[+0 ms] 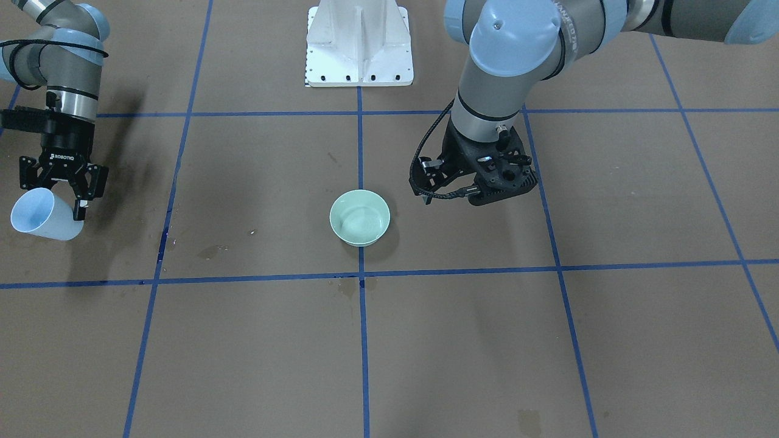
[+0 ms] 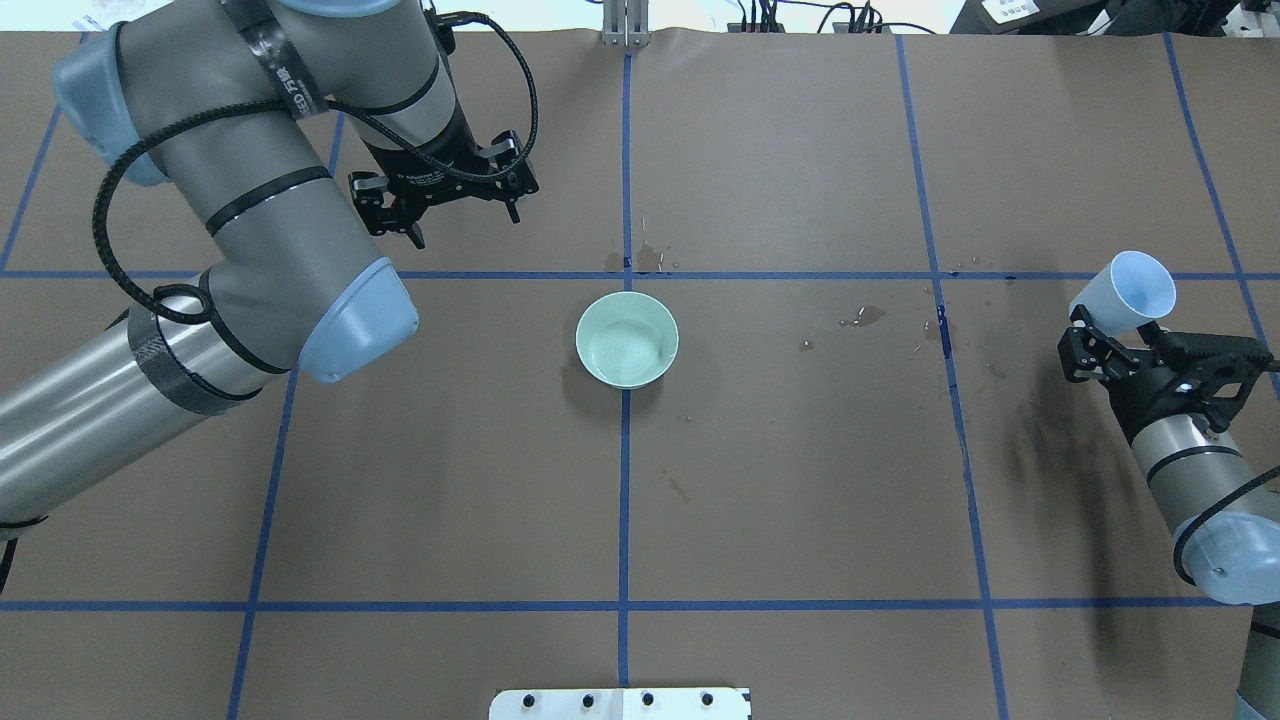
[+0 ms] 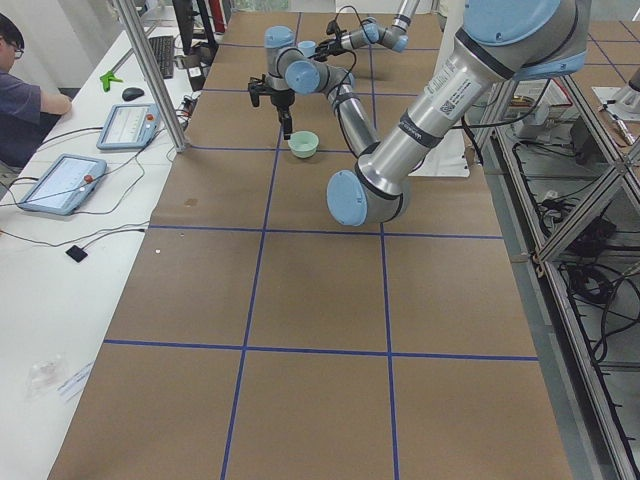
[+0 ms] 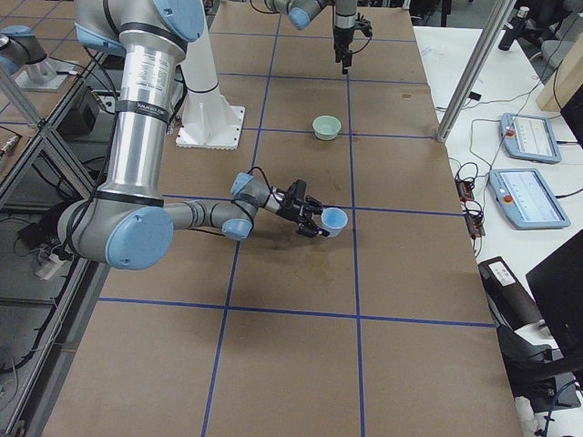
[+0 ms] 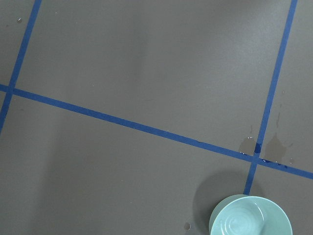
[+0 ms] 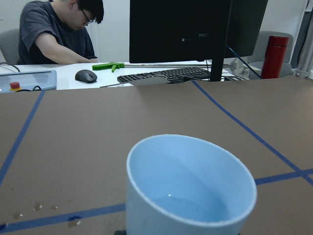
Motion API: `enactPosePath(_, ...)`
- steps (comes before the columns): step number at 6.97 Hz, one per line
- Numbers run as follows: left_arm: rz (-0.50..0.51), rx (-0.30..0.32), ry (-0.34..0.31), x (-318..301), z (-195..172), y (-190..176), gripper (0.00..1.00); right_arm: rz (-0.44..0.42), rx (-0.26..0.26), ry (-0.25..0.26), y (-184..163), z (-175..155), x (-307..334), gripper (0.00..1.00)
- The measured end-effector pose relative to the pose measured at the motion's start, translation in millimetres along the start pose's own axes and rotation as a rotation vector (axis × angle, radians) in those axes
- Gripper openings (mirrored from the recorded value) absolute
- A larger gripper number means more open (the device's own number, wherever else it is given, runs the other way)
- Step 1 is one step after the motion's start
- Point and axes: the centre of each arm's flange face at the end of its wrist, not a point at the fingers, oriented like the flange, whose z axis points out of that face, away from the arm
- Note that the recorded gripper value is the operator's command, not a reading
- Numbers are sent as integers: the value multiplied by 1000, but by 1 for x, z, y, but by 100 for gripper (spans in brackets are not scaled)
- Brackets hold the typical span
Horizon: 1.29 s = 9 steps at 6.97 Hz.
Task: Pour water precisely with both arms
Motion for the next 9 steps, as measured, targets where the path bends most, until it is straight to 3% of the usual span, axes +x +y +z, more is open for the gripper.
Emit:
enactPosePath(1,-1,0,-1,-1,0,0,100,-82,29,-71,-10,-6,-11,0)
enactPosePath(3,-2,-1,-4,-4,2,-1,100,-123,89,-202,-28,-13,-46,0)
enactPosePath(6,12,18,10,-10,-11,-8,100,-175,51,-409,-45,-21,-122,0)
enactPosePath(9,145,47,-1,-68,-24,-23,100,-224,-36,-613,-49,-31,-180,0)
